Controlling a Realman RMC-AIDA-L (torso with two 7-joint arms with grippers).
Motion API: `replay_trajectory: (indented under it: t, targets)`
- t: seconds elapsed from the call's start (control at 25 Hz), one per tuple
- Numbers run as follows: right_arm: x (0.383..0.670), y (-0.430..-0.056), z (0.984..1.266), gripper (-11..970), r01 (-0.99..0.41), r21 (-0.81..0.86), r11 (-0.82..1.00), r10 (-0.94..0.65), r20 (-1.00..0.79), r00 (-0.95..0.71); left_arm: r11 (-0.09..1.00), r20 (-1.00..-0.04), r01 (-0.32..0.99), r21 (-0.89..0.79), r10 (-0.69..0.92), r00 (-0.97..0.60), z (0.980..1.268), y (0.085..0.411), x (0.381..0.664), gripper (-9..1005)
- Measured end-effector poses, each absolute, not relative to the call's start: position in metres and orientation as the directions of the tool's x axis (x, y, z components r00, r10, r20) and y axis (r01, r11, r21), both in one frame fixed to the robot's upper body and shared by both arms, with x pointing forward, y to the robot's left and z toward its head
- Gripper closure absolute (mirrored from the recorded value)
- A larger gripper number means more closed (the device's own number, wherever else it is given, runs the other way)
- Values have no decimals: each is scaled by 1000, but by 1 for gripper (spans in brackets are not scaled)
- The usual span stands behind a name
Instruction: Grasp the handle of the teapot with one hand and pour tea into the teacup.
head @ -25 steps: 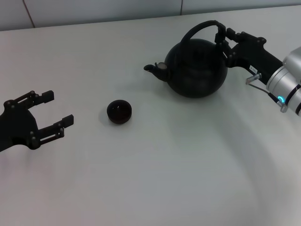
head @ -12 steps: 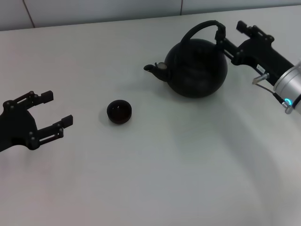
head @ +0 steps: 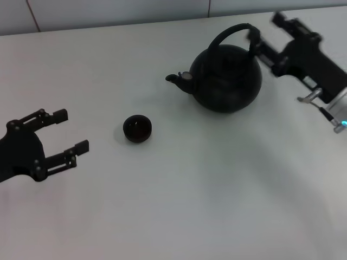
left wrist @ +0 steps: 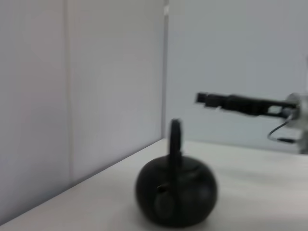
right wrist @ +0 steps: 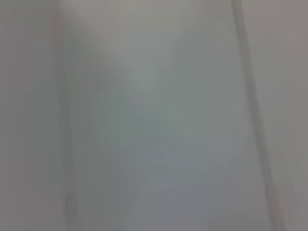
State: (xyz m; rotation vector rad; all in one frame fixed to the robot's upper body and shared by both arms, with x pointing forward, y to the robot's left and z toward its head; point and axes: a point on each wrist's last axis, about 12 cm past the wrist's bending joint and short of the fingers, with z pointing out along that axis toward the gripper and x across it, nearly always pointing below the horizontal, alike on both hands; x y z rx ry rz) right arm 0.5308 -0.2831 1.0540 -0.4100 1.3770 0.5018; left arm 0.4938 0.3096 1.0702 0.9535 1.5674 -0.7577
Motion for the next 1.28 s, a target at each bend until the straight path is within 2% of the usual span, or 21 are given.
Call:
replay_trajectory:
  t: [0.16,0.4,0.56,0.8,1.28]
  targets:
    - [534,-270,1065,291,-762,-20,648,22,-999,45,410,-987,912,-3,145,-69,1077,308,487,214]
    - [528,-254,1070,291,-899,-41,436,-73,-997,10,372,-990,927,-37,116,-86,1079,307,481,214]
    - [516,-252,1067,291,-926,-43,376,-77,-997,15,365,-990,929,-56,101,-99,1078,308,476,214]
    - [504,-256,1060,291,-924,-49,380,-78,-997,21,361,-991,930,-64,89,-103,1078,309,472,214]
    - [502,-254,1059,291,-927,-43,373,-72,-997,18,363,-991,930,-59,94,-100,1076,310,469,214]
